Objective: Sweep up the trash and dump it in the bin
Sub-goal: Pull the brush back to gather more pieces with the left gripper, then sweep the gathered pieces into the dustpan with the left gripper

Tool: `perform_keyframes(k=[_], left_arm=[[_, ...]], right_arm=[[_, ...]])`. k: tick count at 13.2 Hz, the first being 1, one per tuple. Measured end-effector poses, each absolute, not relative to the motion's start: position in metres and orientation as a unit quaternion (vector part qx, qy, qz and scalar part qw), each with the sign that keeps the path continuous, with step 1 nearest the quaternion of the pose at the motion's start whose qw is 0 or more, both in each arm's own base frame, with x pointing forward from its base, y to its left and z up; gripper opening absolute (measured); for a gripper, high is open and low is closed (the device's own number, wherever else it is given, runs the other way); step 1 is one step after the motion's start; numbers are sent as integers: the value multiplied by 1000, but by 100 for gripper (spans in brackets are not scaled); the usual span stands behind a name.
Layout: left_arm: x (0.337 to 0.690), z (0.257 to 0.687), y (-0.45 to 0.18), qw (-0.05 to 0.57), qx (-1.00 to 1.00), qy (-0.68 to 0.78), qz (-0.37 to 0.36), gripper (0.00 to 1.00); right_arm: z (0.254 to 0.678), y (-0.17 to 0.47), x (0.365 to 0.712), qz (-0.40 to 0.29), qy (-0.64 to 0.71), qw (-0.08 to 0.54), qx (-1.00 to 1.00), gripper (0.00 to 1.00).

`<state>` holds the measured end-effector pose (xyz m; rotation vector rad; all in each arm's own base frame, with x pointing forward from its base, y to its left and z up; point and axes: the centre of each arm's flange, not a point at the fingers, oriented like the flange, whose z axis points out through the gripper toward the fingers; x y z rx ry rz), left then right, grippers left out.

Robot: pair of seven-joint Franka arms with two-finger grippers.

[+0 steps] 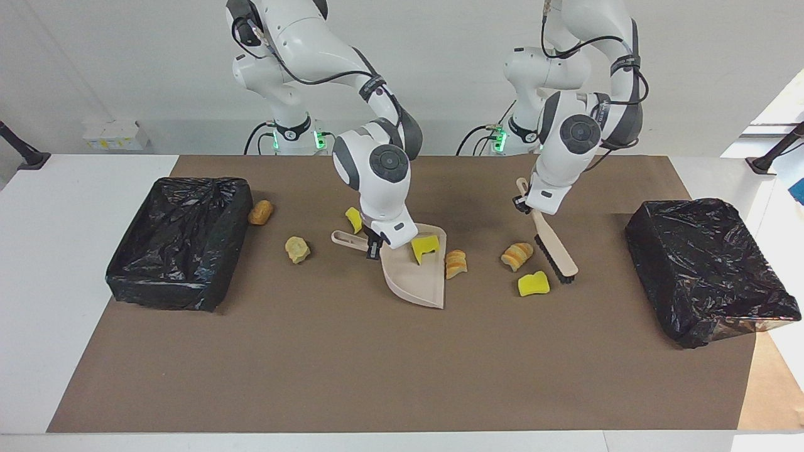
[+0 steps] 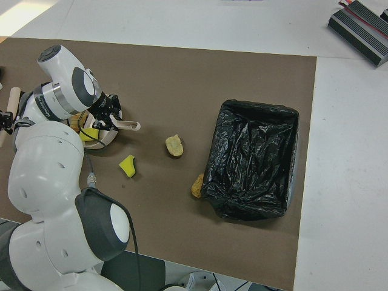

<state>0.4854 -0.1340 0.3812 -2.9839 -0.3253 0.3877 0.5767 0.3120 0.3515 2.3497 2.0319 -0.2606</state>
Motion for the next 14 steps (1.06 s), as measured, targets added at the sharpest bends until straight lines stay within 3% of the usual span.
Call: perform_keyframes(k=[6,9,14], left_arm=[[482,357,-147,30,-990,-77,110,27],[474,349,-189,-6,-993,-63,97,27],[431,357,-294,-51,-995,-30,79,27]], right_arm=[[350,312,576,-84,652,12,754,33],[349,312,576,-83,652,12,754,33],[349,312,576,-84,652,12,754,33]])
